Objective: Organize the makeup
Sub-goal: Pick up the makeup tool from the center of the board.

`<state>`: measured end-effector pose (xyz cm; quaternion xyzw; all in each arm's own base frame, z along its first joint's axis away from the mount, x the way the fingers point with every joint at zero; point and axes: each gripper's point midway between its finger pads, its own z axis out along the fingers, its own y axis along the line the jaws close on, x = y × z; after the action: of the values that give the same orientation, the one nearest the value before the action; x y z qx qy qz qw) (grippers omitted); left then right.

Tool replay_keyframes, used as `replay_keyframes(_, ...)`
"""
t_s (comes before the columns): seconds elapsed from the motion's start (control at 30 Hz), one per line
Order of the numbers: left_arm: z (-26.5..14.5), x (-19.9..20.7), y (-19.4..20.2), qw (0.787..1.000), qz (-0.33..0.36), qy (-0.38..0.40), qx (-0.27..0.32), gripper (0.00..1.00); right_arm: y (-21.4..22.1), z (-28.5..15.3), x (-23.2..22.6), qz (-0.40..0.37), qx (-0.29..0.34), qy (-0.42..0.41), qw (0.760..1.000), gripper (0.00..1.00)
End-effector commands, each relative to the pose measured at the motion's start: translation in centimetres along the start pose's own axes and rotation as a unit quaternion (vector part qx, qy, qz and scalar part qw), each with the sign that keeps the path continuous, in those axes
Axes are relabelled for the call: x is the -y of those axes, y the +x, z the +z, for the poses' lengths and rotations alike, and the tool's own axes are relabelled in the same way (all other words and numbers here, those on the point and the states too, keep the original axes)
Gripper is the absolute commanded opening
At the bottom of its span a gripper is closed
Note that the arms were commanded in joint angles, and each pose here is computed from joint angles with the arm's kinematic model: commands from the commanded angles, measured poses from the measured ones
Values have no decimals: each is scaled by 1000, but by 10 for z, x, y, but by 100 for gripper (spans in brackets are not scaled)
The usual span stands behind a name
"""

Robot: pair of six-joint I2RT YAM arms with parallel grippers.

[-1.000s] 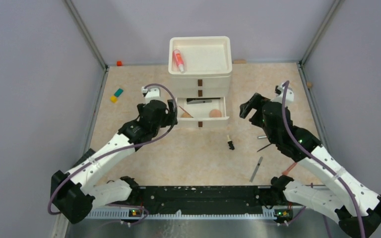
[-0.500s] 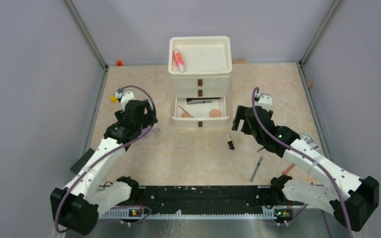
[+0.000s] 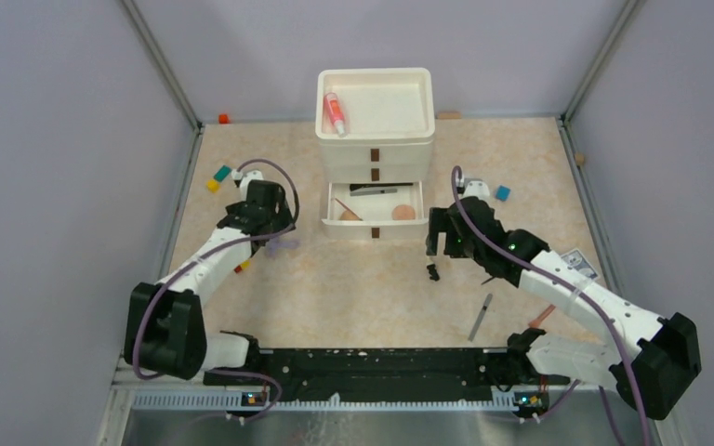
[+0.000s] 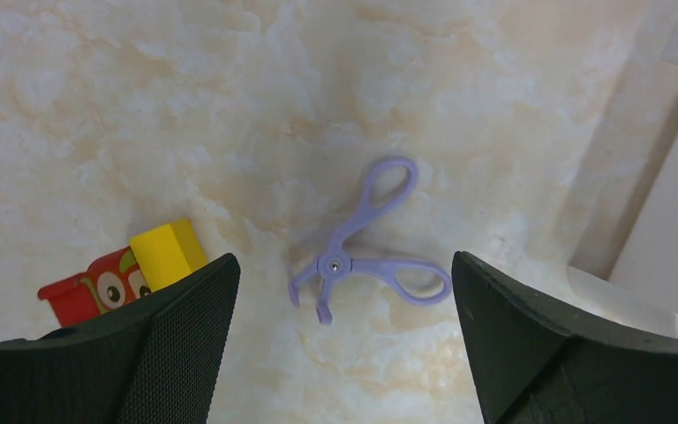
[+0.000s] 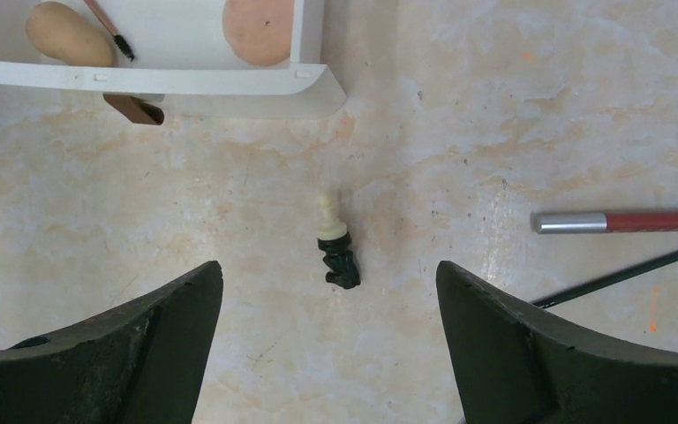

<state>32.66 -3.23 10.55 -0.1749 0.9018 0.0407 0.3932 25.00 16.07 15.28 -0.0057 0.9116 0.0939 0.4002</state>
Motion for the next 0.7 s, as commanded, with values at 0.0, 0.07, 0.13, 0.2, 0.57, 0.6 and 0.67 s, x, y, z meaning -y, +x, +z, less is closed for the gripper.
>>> replay_keyframes(0.0,29,2,-9,1000,10,-1,5,93,-20,-8,-15,1,15,-33,999,89)
replay_keyframes(0.07,42,5,-9,1000,11,10,-5,92,-20,-9,-16,-1,13,-37,999,89)
replay_keyframes(0.13,54,9,-10,999,10,26,-16,90,-19,-10,-18,-3,11,-42,999,89)
replay_keyframes(0.2,62,13,-8,999,16,36,-30,87,-19,-11,-19,-3,10,-46,999,89)
replay_keyframes(0.57,79,11,11,995,44,27,-80,71,-17,-14,-21,3,10,-58,998,89)
replay_keyframes(0.6,80,10,14,995,45,25,-85,71,-17,-14,-21,3,10,-59,998,89)
replay_keyframes(0.67,78,11,16,995,45,30,-89,70,-18,-15,-22,4,11,-59,998,89)
